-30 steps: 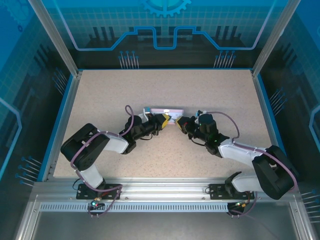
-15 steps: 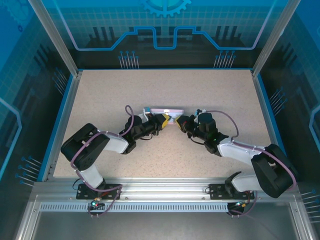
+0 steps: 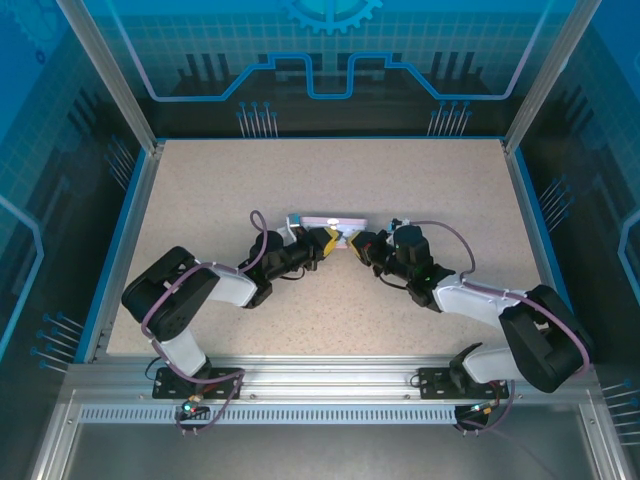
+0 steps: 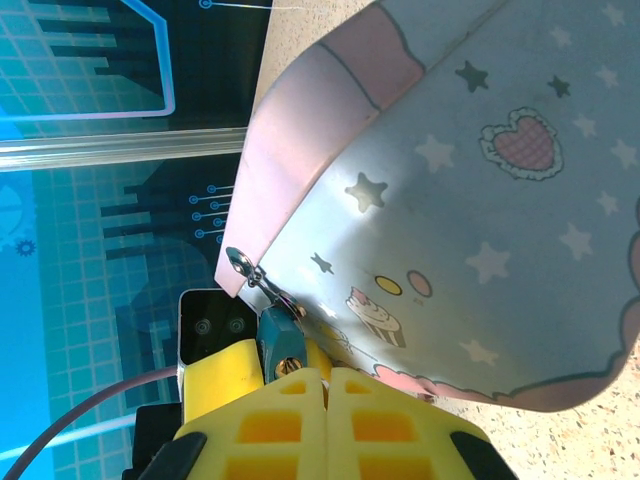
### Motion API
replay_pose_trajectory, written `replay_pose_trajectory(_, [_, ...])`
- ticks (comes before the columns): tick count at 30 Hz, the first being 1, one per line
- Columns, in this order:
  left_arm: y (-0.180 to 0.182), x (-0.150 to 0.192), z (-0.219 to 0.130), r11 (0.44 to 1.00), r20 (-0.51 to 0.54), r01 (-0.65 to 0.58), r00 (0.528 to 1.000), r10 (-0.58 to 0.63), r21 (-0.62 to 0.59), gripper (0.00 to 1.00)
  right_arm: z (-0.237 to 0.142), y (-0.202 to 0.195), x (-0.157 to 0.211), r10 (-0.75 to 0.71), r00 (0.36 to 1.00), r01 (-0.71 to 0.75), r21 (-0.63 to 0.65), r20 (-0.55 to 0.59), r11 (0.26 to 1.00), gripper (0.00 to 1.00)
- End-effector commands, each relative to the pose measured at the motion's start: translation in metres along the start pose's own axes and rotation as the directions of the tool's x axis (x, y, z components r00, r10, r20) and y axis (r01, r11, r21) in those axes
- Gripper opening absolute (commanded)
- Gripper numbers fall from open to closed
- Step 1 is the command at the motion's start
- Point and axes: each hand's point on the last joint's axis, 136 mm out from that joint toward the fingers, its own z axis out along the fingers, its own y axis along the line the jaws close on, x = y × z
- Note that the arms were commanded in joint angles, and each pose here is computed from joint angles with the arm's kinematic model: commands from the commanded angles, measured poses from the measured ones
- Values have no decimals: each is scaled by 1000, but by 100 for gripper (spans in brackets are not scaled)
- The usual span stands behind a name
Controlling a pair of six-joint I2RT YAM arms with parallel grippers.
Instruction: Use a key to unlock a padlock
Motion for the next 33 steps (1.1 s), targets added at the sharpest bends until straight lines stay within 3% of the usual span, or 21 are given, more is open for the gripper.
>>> replay_pose_trajectory(1, [-33,6,0,991,-25,-41,999,45,128,0,6,15,2,-15,1000,15,-34,0,999,0])
replay_pose_trajectory(20, [-30,14,3,992,-48,-45,998,51,121,0,29,30,13,-15,999,13,-57,-31,998,0])
replay_pose_trajectory(33, [-26,16,-1,993,-53,-41,997,47,113,0,45,26,16,-145,982,139,-49,-123,989,0])
